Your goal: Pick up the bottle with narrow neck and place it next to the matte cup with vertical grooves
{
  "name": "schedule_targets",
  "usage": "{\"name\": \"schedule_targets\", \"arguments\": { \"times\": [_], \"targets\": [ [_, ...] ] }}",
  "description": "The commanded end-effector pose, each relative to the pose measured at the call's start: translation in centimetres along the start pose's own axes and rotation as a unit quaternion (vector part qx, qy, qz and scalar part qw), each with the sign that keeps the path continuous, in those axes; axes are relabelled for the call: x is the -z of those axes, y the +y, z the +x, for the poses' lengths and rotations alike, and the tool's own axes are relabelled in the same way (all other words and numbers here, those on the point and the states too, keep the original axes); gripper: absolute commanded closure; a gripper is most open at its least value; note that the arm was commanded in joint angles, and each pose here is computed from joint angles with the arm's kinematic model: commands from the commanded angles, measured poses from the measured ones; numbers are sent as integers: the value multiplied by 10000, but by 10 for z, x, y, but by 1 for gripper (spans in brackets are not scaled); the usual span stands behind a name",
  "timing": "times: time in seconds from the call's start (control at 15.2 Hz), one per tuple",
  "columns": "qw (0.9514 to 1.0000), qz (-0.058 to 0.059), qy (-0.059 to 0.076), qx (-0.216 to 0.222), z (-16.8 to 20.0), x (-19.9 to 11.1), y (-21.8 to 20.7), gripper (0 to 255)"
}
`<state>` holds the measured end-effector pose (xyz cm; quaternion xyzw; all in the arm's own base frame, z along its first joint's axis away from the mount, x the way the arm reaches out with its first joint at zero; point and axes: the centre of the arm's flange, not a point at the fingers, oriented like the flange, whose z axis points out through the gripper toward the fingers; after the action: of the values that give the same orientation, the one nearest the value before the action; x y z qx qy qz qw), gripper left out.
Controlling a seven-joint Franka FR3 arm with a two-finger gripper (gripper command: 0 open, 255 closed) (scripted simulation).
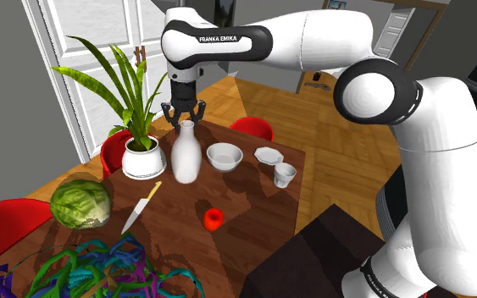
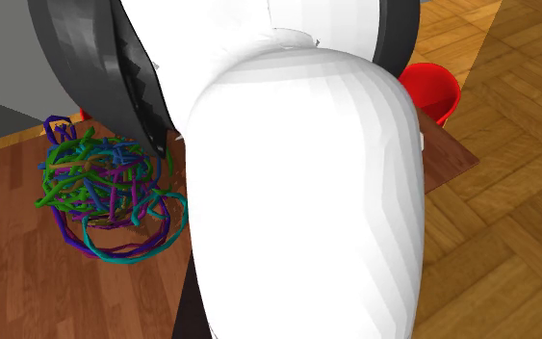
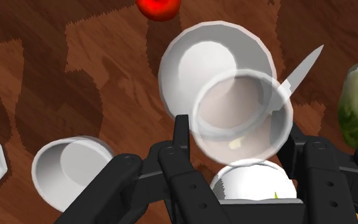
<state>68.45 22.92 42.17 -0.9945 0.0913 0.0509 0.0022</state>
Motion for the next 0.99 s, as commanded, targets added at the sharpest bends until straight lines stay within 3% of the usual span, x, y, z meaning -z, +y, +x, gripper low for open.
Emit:
{"name": "schedule_targets", "arguments": {
  "times": [0.0, 0.92],
  "targets": [
    [10000, 0, 0, 1, -1, 11, 1, 255],
    [10000, 0, 0, 1, -8, 82, 2, 255]
  ]
}}
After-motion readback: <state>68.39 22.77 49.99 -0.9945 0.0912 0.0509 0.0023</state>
